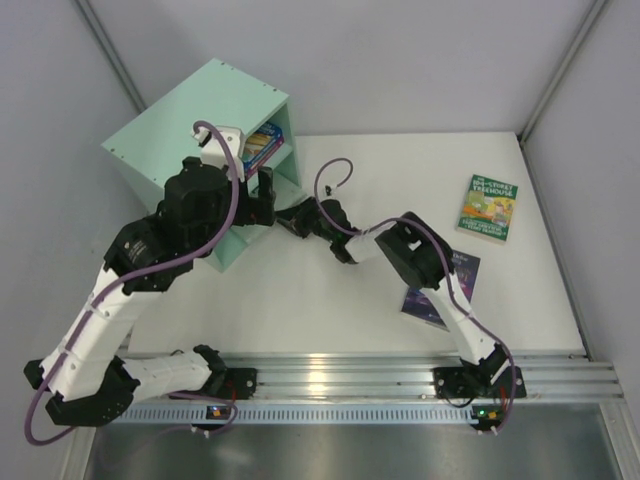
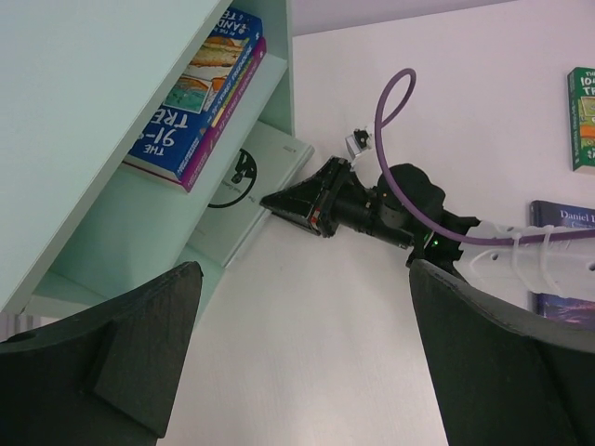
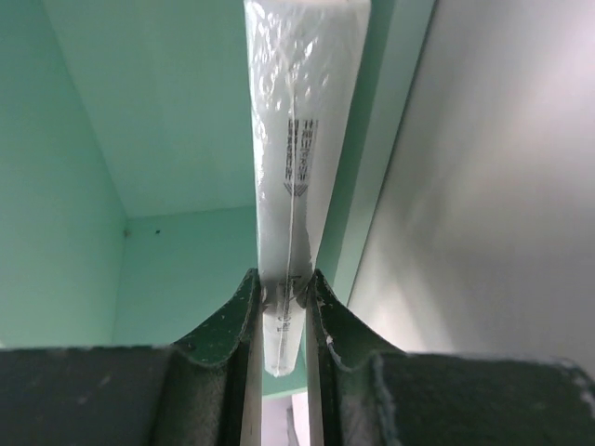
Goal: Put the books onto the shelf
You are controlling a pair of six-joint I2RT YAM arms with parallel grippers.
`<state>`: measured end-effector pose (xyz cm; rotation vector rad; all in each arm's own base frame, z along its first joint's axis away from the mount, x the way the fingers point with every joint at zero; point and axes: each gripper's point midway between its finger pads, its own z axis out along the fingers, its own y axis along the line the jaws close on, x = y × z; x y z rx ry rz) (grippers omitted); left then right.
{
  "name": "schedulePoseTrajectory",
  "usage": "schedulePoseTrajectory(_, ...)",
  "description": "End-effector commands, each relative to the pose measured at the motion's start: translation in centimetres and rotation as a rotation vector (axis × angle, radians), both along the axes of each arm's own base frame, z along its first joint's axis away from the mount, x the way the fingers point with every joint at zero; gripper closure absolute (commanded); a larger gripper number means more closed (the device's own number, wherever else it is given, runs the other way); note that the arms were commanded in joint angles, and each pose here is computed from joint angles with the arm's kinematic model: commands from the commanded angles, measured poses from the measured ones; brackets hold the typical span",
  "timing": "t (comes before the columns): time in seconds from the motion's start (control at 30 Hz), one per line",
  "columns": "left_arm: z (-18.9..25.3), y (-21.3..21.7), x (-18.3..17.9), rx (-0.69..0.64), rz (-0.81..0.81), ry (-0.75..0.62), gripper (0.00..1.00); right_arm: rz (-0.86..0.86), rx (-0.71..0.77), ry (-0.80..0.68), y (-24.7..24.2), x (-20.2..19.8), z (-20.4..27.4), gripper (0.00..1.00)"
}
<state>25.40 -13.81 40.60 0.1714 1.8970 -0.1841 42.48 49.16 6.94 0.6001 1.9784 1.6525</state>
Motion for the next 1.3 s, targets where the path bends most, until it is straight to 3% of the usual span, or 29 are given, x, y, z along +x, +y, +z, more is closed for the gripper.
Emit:
schedulePoseTrajectory(0.0,0.2,-0.3,0.3,-0.035,0.004,-0.019,0.01,-0.046,-0.023,-0.073,0.2,2.6,2.8,0.99)
schedulePoseTrajectory(0.67,-0.1,-0.1,-0.2,-0.047,-0.005,-0.017,0.01,-0.210,0.024,0.013,0.2,7.4,2.7,1.00)
schedulePoseTrajectory(1.03,0.3,0.2,-0.4,-0.046,-0.004,-0.030,0.01,-0.333,0.054,0.063,-0.4,7.7,2.0,1.00)
schedulePoseTrajectory(1.23,0.1,0.4,-0.6,-0.038,-0.004,-0.028,0.01,-0.359,-0.003,0.105,-0.7,8.1,0.7,1.00)
schedulePoseTrajectory(1.27,0.1,0.5,-0.6,-0.037,-0.001,-0.031,0.01,-0.371,0.004,0.110,-0.9,8.2,0.7,0.95)
